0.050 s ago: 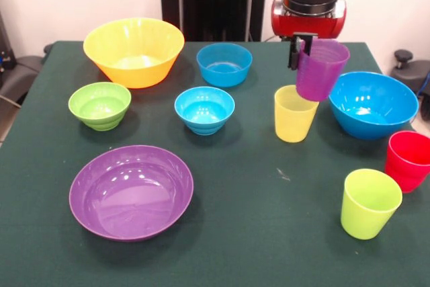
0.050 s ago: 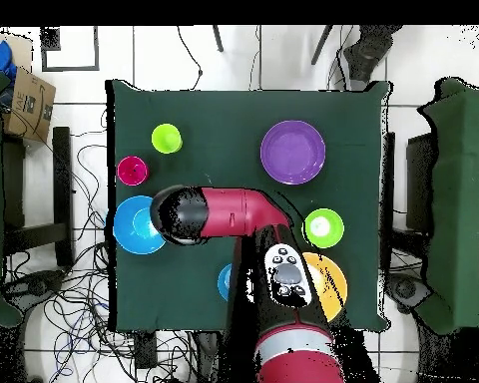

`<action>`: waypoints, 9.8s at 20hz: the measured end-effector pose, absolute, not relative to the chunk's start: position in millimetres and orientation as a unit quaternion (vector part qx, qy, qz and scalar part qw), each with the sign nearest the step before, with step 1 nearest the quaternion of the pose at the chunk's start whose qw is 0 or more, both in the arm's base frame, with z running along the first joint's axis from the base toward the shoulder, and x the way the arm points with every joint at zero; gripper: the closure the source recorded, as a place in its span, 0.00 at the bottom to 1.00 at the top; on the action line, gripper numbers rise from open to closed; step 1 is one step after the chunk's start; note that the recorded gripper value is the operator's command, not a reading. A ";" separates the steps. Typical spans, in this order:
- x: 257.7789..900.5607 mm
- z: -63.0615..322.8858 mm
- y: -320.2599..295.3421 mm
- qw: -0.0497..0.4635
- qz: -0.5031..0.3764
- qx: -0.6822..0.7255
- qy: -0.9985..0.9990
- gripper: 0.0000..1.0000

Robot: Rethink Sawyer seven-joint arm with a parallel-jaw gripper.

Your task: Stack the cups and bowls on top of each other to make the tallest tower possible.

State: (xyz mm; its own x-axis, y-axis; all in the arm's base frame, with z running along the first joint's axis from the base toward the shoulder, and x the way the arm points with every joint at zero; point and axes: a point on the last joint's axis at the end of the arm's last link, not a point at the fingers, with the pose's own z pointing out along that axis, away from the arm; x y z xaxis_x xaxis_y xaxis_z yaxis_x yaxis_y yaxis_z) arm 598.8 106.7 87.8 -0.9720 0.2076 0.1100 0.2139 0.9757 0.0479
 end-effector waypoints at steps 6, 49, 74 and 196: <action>593.1 76.8 89.2 0.059 -0.021 -0.104 -0.993 1.00; 567.2 44.2 101.5 0.051 -0.016 -0.071 -0.996 0.00; 569.1 53.2 119.4 0.036 -0.015 -0.054 -0.998 0.00; 531.4 -31.4 157.4 -0.106 0.046 -0.102 -0.988 0.00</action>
